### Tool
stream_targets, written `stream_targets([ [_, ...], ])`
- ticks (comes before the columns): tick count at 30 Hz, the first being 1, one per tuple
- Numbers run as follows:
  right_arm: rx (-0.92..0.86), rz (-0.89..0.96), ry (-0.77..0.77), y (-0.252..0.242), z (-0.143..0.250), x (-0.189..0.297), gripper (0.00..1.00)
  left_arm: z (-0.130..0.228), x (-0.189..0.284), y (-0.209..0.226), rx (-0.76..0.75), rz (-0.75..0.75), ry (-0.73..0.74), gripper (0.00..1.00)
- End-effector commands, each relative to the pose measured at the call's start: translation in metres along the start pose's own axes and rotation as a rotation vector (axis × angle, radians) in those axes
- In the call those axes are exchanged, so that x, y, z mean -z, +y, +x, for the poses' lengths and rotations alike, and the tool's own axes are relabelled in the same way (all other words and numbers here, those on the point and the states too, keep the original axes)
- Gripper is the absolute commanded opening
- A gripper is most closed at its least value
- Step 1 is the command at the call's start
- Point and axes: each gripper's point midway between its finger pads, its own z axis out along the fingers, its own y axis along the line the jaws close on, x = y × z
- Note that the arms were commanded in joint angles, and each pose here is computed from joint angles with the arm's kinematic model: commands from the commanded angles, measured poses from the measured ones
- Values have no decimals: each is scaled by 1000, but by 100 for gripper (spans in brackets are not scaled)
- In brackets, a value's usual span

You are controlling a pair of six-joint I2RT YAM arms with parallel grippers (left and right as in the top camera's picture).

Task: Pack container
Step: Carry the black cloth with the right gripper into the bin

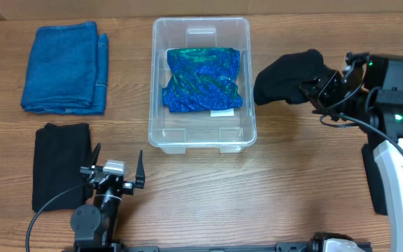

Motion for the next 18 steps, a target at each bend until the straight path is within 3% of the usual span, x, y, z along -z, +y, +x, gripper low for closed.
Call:
stream_targets([
  [1,167,-210,49,65,10,29,4,0,0,2,-14,-9,-2,100],
  [8,365,-329,225,126,83,15,4,0,0,2,-14,-9,-2,100],
  [12,407,-124,230,106,109,-14,4,1,0,2,-14,-9,-2,100],
  [15,482,-99,318,103,134,-39,4,0,0,2,-14,-9,-2,100],
  [18,490,19,337,79,134,-74,4,0,0,2,-14,-9,-2,100],
])
